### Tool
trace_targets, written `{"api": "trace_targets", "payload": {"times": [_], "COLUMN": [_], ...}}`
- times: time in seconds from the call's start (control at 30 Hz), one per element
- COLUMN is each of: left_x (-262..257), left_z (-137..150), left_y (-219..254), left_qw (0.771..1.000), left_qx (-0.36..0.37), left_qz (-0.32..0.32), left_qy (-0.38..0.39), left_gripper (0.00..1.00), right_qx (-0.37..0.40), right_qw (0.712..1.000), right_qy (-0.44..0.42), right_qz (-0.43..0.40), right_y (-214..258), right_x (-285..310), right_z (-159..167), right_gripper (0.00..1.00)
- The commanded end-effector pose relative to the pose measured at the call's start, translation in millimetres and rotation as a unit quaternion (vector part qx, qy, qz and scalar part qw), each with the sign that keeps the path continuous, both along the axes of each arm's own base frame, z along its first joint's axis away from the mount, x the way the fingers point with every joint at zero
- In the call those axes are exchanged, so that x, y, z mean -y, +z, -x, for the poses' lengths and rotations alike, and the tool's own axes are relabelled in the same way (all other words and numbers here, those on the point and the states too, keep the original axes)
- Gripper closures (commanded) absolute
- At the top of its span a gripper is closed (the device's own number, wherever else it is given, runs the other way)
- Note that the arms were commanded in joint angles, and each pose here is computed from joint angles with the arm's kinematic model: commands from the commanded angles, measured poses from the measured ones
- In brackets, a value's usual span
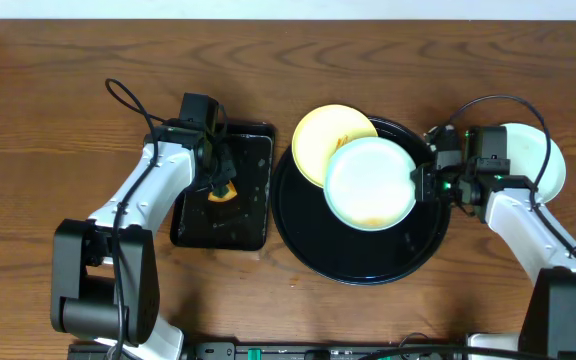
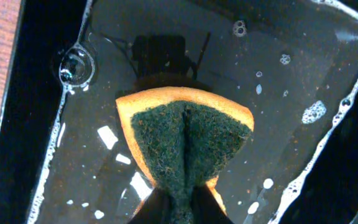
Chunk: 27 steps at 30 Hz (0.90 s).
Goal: Clean dirty plates on tray and stack at the side
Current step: 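Lift the pale green plate with the right gripper and carry it right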
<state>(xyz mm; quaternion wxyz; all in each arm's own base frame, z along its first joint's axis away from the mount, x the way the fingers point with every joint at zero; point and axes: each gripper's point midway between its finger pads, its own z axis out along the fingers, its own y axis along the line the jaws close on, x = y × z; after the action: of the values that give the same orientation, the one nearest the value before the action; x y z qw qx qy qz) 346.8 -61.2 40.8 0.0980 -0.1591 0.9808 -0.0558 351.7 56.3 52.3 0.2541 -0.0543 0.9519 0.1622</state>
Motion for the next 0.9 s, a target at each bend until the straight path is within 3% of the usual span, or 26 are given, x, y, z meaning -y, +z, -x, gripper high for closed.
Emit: {"api": "trace_targets", "payload": {"times": [0.0, 0.43, 0.87], "left_x": [-2.3, -0.8, -0.5], "left_z": [-1.1, -10.2, -12.3], "left_y": [-1.3, 0.8, 1.4], "left_qw": [1.000, 1.000, 0.999], "left_qx": [0.003, 0.023, 0.027], "left_qz": [-0.008, -0.008, -0.007], "left_qy": [-0.006, -0.019, -0.018], "left_gripper": [0.93, 0.93, 0.92], "right_qx": [0.048, 0.211, 0.294], "right_qw": [0.995, 0.934, 0.864], "right_qy": [-0.037, -0.048, -0.009], "right_qz": [0.085, 0.285, 0.410], "right_y": [19.3, 109.0, 155.4], "right_x": [28.6, 32.6, -10.1], "right_z": [-14.7, -31.0, -25.8], "right_gripper": [0.99, 0.99, 0.99]}}
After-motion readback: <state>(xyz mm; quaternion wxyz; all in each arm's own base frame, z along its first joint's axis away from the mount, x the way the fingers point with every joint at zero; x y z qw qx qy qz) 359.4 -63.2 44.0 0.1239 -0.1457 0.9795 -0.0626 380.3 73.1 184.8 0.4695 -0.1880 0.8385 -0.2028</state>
